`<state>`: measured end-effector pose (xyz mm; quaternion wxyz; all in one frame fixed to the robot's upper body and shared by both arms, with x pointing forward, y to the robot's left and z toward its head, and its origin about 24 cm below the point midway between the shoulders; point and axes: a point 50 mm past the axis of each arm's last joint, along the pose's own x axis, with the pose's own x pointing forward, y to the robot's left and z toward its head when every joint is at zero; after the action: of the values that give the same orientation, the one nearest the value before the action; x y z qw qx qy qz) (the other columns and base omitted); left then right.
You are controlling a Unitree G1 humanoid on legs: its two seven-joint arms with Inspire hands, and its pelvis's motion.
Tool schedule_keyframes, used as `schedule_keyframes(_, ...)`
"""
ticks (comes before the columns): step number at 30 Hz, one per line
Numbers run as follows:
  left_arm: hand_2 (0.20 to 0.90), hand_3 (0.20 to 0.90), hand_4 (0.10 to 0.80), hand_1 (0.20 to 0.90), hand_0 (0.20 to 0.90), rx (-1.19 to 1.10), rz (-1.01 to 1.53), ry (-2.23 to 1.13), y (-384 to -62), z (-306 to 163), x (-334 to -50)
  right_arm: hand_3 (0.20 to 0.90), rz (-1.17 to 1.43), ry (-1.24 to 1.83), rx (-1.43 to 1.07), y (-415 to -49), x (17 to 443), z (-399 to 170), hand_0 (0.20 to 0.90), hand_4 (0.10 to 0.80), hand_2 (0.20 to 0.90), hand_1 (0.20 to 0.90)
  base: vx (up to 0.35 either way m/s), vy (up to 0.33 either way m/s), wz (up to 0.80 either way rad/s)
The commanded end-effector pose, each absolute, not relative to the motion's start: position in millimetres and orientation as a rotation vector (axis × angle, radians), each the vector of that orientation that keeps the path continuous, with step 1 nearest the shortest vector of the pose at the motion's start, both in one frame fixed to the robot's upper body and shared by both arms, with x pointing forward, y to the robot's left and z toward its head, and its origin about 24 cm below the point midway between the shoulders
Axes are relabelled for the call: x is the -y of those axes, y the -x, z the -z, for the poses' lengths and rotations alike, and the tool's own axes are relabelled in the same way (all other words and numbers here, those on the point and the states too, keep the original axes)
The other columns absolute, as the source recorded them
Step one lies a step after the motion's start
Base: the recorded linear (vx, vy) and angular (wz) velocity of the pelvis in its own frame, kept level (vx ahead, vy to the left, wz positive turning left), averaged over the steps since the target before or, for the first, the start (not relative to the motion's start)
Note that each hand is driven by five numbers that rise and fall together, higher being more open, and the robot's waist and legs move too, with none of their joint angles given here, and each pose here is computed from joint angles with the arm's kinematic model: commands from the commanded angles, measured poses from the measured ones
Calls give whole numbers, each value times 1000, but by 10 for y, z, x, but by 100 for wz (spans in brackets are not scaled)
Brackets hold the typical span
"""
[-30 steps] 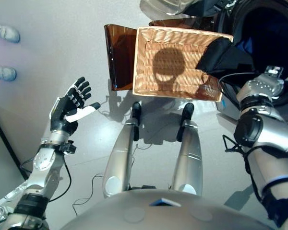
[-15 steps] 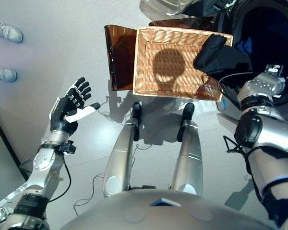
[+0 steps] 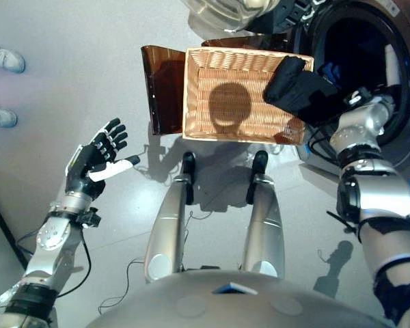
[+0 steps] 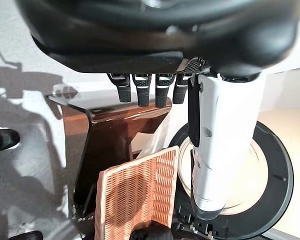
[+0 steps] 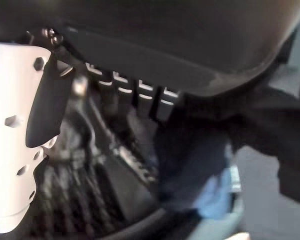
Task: Pick up the clothes and place them into the washing machine
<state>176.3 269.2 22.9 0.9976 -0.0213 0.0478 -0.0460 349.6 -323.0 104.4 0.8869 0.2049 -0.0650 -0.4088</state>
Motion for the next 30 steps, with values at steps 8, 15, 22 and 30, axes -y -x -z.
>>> schedule_keyframes(8, 900, 900, 800, 900, 900, 23, 83, -16, -1693, -511, -2860, 900, 670, 41, 146, -3511, 3132, -1121, 900, 800, 900, 900, -2, 1, -1)
schedule_keyframes(15, 900, 900, 800, 900, 900, 45, 71, -30, -1687, -515, -2865, 900, 489, 457, 133, -3419, 2937, -977, 900, 800, 900, 900, -1, 0, -1)
schedule_keyframes(22, 900, 900, 800, 900, 900, 63, 58, -43, -1666, -534, -2883, 900, 387, 834, 98, -3288, 2921, -817, 900, 800, 900, 900, 0, 0, 0)
schedule_keyframes(30, 900, 900, 800, 900, 900, 69, 88, -56, -1668, -571, -2872, 900, 246, 1292, 51, -3267, 2975, -743, 900, 800, 900, 900, 0, 0, 0)
